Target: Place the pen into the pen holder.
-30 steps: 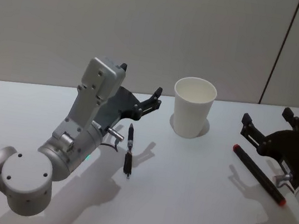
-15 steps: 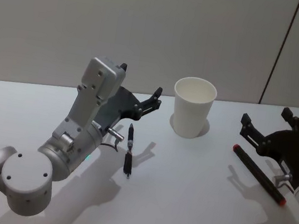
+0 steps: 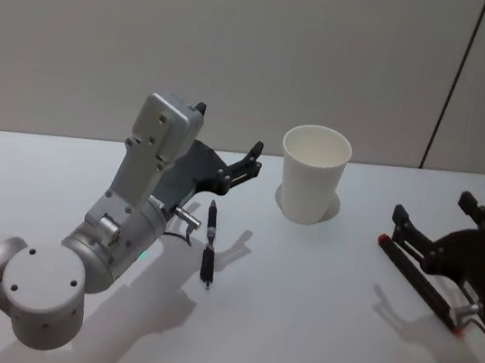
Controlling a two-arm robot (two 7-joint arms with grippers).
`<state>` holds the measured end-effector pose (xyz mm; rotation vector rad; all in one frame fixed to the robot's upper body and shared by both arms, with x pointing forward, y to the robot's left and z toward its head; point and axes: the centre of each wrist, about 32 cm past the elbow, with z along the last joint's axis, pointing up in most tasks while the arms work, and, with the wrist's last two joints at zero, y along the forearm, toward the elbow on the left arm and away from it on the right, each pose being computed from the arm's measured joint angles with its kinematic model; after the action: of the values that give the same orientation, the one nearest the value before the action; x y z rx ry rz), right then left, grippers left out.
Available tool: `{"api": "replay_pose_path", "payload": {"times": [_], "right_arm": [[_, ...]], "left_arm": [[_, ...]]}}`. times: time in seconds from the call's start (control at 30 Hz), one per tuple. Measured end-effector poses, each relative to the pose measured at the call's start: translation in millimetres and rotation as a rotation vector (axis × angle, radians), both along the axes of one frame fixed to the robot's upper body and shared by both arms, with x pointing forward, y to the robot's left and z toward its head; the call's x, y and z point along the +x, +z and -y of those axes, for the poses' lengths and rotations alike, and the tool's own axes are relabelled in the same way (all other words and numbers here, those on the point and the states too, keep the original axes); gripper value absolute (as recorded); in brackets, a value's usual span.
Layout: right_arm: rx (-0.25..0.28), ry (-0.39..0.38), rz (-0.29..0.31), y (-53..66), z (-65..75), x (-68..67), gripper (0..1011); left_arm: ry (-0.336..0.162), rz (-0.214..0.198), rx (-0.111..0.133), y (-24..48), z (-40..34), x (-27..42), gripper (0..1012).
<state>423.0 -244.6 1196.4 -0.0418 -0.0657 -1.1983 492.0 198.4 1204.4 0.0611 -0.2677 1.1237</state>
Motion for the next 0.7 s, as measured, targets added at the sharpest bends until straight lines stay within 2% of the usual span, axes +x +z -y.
{"api": "replay_pose_path", "payload": {"times": [0.4,0.7], "right_arm": [[-0.039,-0.048,-0.061,4.2,13.9,-15.4,1001],[-0.083,-0.08,-0.131,8.1,20.1,-12.8,1002]], "left_arm": [[0.0,0.0,0.0,0.0,0.0,0.0,1001],[0.0,0.0,0.0,0.0,0.0,0.0,1001]]}}
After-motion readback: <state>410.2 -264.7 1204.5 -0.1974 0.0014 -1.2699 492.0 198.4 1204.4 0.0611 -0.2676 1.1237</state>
